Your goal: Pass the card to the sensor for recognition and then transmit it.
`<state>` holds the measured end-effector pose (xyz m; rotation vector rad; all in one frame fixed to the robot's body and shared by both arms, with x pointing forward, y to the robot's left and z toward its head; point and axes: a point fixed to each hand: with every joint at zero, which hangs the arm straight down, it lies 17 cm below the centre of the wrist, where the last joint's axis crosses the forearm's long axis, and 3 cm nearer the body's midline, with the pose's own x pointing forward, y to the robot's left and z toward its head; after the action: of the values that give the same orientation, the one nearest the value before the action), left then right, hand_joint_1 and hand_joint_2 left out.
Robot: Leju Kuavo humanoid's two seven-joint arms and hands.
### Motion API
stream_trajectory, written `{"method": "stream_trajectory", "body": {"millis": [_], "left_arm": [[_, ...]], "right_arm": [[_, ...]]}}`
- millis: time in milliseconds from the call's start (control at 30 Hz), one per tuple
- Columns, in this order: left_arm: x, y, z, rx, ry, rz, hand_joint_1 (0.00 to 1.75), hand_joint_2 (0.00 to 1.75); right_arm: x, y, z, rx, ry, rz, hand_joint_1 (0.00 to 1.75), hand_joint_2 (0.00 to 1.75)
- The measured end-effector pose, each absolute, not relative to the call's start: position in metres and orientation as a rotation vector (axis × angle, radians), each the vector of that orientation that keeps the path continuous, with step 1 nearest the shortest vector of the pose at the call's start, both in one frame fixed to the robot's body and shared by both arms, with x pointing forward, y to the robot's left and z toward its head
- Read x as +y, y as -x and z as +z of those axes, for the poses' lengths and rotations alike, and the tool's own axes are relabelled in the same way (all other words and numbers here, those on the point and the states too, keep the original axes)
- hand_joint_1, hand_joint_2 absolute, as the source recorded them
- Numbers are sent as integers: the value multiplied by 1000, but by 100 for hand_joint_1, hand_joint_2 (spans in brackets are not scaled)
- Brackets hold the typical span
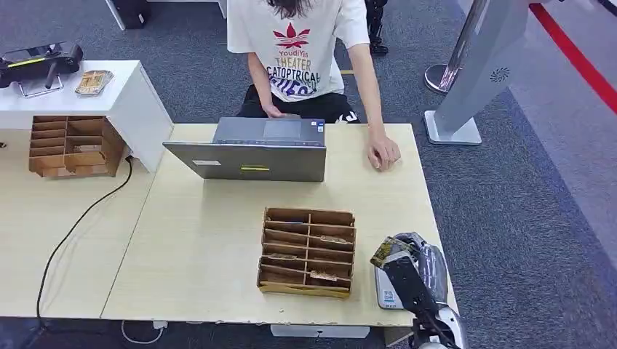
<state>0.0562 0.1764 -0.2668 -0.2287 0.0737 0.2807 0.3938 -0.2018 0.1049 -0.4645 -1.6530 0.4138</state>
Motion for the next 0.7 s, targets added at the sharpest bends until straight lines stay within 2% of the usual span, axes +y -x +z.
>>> {"method": "stream_trajectory", "body": {"millis": [700], "left_arm": [[176, -56, -267, 75, 230, 285, 0, 0]], "right_arm": [[-208, -393, 75, -1553, 564, 534, 175, 175]]}}
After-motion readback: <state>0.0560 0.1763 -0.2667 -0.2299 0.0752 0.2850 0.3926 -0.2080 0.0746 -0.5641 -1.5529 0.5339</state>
